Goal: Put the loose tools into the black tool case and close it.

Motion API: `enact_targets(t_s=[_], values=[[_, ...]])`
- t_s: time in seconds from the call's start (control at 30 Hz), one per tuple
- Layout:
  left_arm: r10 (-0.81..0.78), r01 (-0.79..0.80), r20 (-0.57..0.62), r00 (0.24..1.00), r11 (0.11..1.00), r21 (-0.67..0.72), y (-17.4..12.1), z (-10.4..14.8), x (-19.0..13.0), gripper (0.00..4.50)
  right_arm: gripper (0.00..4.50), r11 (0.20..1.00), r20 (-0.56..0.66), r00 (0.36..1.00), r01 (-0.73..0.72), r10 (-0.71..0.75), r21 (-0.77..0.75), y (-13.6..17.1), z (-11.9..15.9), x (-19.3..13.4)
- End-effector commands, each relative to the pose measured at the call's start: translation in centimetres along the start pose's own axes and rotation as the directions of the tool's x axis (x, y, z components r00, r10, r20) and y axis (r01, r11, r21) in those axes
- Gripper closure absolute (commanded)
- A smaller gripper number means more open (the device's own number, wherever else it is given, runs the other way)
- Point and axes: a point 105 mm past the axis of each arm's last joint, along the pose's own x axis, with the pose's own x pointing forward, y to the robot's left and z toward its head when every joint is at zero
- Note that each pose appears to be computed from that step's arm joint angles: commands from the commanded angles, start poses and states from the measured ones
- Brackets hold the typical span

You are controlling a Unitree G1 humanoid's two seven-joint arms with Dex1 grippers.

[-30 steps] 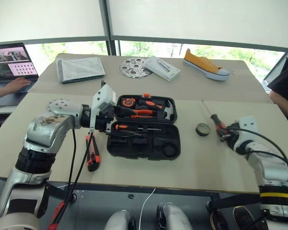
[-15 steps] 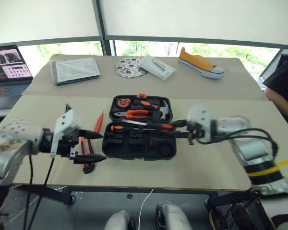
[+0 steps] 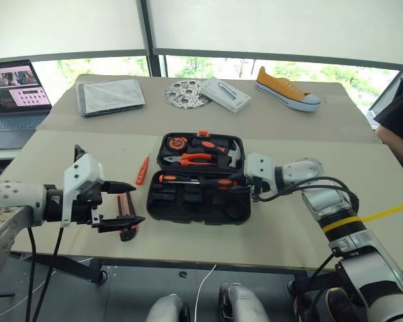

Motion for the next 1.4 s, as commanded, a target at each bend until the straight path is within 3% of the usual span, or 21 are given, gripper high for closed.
enact_targets(t_s=[0.03,0.3,0.37,0.4,0.6,0.63,0.73,0.77,1.13,1.17,1.4], values=[[0.021,-0.022,0.011,1.000,0.999,0.040,0.1,0.9,-0.5,0.00,3.51,0.998,0.030,0.999,-0.013,0.015,-0.067,-0.1,0.8,-1.5],[0.027,-0.029,0.027,0.999,0.998,0.060,0.8,1.4,-0.2,0.00,3.51,1.000,0.001,1.000,0.011,-0.011,-0.018,-0.1,0.0,-0.7],[0.025,-0.027,0.029,0.999,0.998,0.062,0.8,1.5,-0.1,0.00,2.50,1.000,0.004,1.000,0.025,-0.025,0.005,-0.4,0.0,-0.7],[0.024,-0.026,0.029,0.999,0.998,0.063,0.9,1.5,-0.1,0.00,2.37,0.999,0.002,1.000,0.027,-0.027,0.017,-0.4,0.0,-0.7],[0.021,-0.024,0.033,0.999,0.997,0.069,1.0,1.6,0.1,0.00,0.23,0.999,0.049,0.998,0.027,-0.029,0.038,-0.4,0.8,-1.2],[0.021,-0.024,0.033,0.999,0.997,0.069,1.0,1.6,0.1,0.00,0.04,0.997,0.079,0.996,0.033,-0.038,0.066,-0.6,1.4,-1.2],[0.022,-0.024,0.033,0.999,0.997,0.069,1.1,1.6,0.1,0.00,0.04,0.992,0.152,0.987,0.029,-0.048,0.125,-0.9,3.2,-1.0],[0.022,-0.024,0.032,0.999,0.997,0.069,1.2,1.5,0.1,0.00,0.56,0.990,0.162,0.986,0.024,-0.046,0.136,-0.8,3.5,-0.9],[0.024,-0.026,0.034,0.999,0.997,0.074,1.2,1.4,0.2,0.00,4.24,0.988,0.174,0.985,-0.011,-0.016,0.151,0.3,4.6,3.1],[0.025,-0.028,0.034,0.999,0.997,0.074,1.2,1.4,0.2,0.00,4.45,0.988,0.163,0.987,-0.009,-0.015,0.152,0.4,4.4,3.4],[0.031,-0.034,0.040,0.999,0.997,0.074,1.3,1.5,0.2,0.00,4.45,0.988,0.033,0.999,0.025,-0.030,0.155,0.5,2.2,5.1]])
